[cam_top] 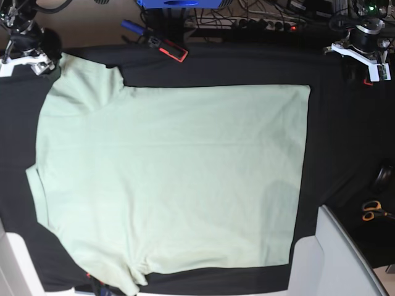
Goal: Fold the T-shirt properly
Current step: 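Lower both grippers onto the shirt's shoulder corners and grasp them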
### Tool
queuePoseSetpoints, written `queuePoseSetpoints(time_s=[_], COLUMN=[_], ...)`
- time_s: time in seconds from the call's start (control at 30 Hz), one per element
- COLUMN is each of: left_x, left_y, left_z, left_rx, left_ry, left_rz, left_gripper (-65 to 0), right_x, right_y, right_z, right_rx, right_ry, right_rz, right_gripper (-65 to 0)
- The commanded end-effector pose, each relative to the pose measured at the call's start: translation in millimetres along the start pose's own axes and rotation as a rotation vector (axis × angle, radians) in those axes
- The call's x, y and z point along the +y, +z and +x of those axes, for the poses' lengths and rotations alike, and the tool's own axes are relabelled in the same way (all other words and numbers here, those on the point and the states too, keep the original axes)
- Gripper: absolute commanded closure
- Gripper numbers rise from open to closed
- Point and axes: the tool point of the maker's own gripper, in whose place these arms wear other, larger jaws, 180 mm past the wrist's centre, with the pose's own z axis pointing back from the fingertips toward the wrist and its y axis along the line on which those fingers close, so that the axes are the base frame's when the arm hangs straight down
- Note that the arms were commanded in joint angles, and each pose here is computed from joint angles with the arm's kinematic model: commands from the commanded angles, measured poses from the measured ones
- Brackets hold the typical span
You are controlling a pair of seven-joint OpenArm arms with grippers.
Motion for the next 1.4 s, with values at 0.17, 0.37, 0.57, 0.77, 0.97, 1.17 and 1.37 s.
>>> queuePoseSetpoints(time_s=[0.17, 0.37, 0.57, 0.77, 0.97, 1.17, 1.37], left_x=[5, 7, 1, -13, -44, -37, -31], left_y=[-7, -6, -11, -20, -32, -42, -49], left_z=[1, -2, 4, 11, -3, -32, -31], left_rx=[0.018, 0.013, -0.003, -0.030, -0.009, 0.082, 0.057], left_ry=[0.012, 0.048, 0.066, 0.102, 0.136, 0.193, 0.327], left_rz=[0.014, 0.034, 0.027, 0.000, -0.135, -0.102, -0.084], left_gripper=[-20.3, -20.5, -36.1, -41.8, -41.8, -41.8, -41.8], right_x=[29, 40, 37, 26, 24, 25, 23], right_y=[-5, -8, -10, -15, -15, -15, -14], right_z=[-15, -24, -27, -32, -32, -31, -26], right_rx=[0.048, 0.071, 0.080, 0.106, 0.108, 0.108, 0.102], right_ry=[0.071, 0.085, 0.078, 0.063, 0.066, 0.068, 0.082], right_rz=[0.112, 0.143, 0.137, 0.116, 0.113, 0.115, 0.114], right_gripper=[-48.6, -33.2, -0.6, -0.3, -0.3, -0.3, -0.3])
